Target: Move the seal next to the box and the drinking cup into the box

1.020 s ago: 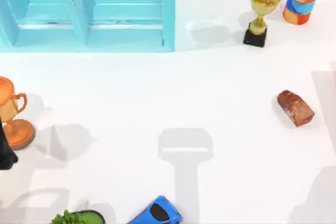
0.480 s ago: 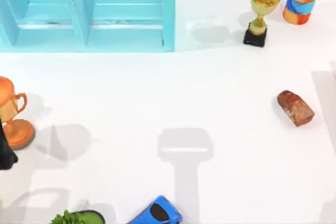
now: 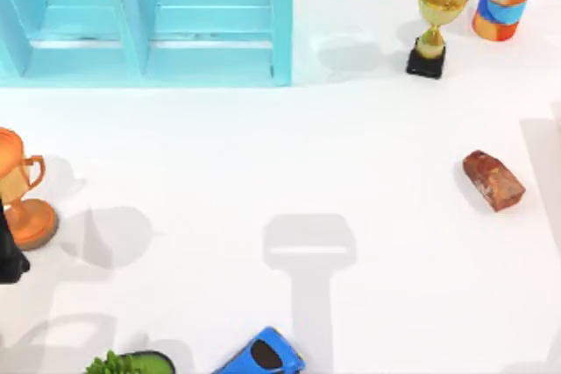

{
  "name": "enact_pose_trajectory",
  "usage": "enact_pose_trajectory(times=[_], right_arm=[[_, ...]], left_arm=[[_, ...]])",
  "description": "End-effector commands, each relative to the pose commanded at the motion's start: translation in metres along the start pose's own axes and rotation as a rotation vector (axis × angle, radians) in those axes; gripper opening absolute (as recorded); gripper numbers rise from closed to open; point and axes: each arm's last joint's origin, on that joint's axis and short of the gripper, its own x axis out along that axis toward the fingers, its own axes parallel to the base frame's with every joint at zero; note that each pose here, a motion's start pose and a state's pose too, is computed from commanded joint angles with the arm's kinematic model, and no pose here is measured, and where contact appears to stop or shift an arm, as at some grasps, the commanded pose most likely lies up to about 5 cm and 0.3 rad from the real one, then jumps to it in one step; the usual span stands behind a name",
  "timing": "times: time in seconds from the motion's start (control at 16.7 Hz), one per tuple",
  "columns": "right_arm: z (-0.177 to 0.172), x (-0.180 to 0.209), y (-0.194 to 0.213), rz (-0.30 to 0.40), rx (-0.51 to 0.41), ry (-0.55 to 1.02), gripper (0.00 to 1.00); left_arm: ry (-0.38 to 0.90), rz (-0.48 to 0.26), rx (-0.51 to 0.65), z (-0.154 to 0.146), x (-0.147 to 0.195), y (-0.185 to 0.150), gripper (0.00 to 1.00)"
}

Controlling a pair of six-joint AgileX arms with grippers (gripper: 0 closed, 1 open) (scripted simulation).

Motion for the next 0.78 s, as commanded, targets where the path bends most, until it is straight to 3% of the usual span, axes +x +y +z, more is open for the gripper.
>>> enact_pose_trajectory(times=[0.06,0.78], right_arm=[[0.0,0.0,0.0,0.0,0.0,0.0,0.0],[0.0,0.0,0.0,0.0,0.0,0.0,0.9]], left_arm=[[0.0,0.0,0.0,0.0,0.0,0.0,1.0],[0.0,0.0,0.0,0.0,0.0,0.0,1.0]])
